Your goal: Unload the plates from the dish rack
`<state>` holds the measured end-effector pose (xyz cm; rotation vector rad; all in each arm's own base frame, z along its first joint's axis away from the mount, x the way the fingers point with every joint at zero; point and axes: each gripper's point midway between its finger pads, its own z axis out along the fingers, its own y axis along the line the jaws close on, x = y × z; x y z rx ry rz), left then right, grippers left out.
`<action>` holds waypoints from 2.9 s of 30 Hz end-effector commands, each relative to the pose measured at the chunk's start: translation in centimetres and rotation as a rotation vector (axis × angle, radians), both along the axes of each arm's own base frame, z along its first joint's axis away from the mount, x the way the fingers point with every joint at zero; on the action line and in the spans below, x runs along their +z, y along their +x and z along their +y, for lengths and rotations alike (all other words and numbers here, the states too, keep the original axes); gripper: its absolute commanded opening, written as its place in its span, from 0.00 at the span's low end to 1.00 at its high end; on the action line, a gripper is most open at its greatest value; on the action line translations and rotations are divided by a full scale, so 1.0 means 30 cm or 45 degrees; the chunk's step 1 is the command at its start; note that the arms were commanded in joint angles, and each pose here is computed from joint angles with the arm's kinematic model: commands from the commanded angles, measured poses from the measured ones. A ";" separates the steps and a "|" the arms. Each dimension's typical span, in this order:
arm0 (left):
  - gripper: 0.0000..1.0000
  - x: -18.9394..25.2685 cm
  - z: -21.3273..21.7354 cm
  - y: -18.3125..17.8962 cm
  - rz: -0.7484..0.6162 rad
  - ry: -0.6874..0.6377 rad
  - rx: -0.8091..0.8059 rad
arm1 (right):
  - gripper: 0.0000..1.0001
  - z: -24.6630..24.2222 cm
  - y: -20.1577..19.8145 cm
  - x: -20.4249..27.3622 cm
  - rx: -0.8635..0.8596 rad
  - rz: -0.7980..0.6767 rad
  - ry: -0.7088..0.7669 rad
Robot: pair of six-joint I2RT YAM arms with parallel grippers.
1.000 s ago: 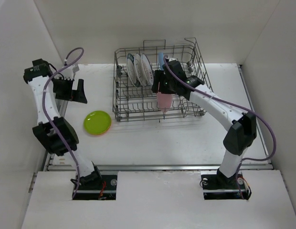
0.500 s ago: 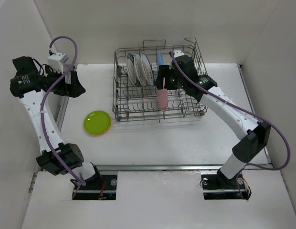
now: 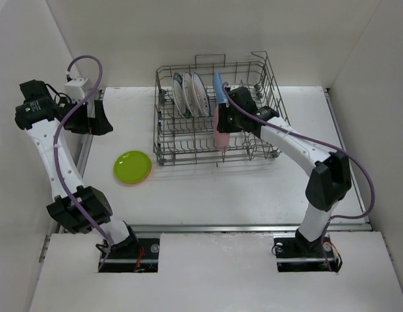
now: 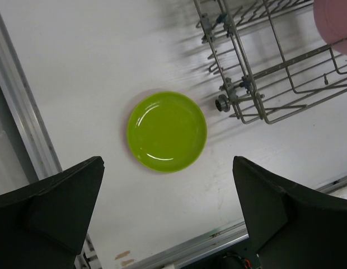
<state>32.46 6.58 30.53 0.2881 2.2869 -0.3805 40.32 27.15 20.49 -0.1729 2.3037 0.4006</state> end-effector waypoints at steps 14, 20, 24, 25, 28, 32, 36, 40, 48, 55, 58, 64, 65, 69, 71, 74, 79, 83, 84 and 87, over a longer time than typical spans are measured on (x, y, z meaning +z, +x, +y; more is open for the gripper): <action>1.00 -0.095 -0.008 -0.120 0.101 0.187 -0.047 | 0.00 0.041 -0.018 0.493 0.030 -0.527 0.053; 1.00 -0.099 -0.027 -0.119 0.111 0.137 -0.059 | 0.00 0.083 -0.108 0.632 0.067 -0.722 0.032; 1.00 -0.112 -0.029 -0.123 0.125 0.130 -0.060 | 0.00 0.077 -0.086 0.616 0.019 -0.752 -0.018; 1.00 -0.112 -0.029 -0.123 0.125 0.130 -0.060 | 0.00 0.088 -0.066 0.575 0.020 -0.733 -0.058; 1.00 -0.115 -0.035 -0.136 0.135 0.125 -0.060 | 0.00 0.090 -0.009 0.531 -0.052 -0.731 -0.131; 1.00 -0.134 -0.050 -0.166 0.190 0.096 -0.065 | 0.00 0.088 0.042 0.545 -0.119 -0.730 -0.153; 1.00 -0.173 -0.068 -0.192 0.253 0.052 -0.075 | 0.00 0.055 0.068 0.543 -0.207 -0.676 -0.102; 1.00 -0.185 -0.083 -0.211 0.261 0.034 -0.082 | 0.00 0.052 0.084 0.550 -0.230 -0.582 0.137; 1.00 -0.201 -0.095 -0.224 0.276 0.014 -0.088 | 0.00 0.078 0.023 0.678 -0.280 -0.476 0.450; 1.00 -0.223 -0.106 -0.256 0.306 0.008 -0.075 | 0.00 0.016 -0.045 0.553 -0.398 -0.349 0.490; 1.00 -0.220 -0.101 -0.261 0.295 0.030 -0.079 | 0.00 -0.001 -0.042 0.596 -0.362 -0.431 0.449; 1.00 -0.198 -0.094 -0.245 0.271 0.043 -0.078 | 0.00 0.194 -0.310 0.758 0.190 -0.709 0.277; 1.00 -0.197 -0.091 -0.238 0.278 0.034 -0.068 | 0.00 0.240 -0.402 0.694 0.282 -0.685 0.183; 1.00 -0.200 -0.078 -0.235 0.294 0.049 -0.048 | 0.00 0.250 -0.564 0.365 0.388 -0.570 -0.392; 1.00 -0.203 -0.064 -0.231 0.308 0.057 0.001 | 0.00 0.232 -0.628 0.240 0.386 -0.499 -0.580; 1.00 -0.189 -0.044 -0.206 0.282 0.074 0.055 | 0.00 0.226 -0.763 0.078 0.448 -0.421 -0.823; 1.00 -0.174 -0.048 -0.193 0.253 0.054 0.082 | 0.00 0.226 -0.867 -0.114 0.458 -0.301 -0.981; 1.00 -0.204 -0.057 -0.194 0.257 0.021 0.108 | 0.00 0.264 -0.853 -0.251 0.400 -0.253 -1.071; 1.00 -0.205 -0.070 -0.202 0.253 0.006 0.099 | 0.04 0.272 -0.836 -0.308 0.371 -0.226 -1.116; 1.00 -0.215 -0.077 -0.206 0.252 -0.005 0.093 | 0.24 0.307 -0.808 -0.385 0.312 -0.170 -1.064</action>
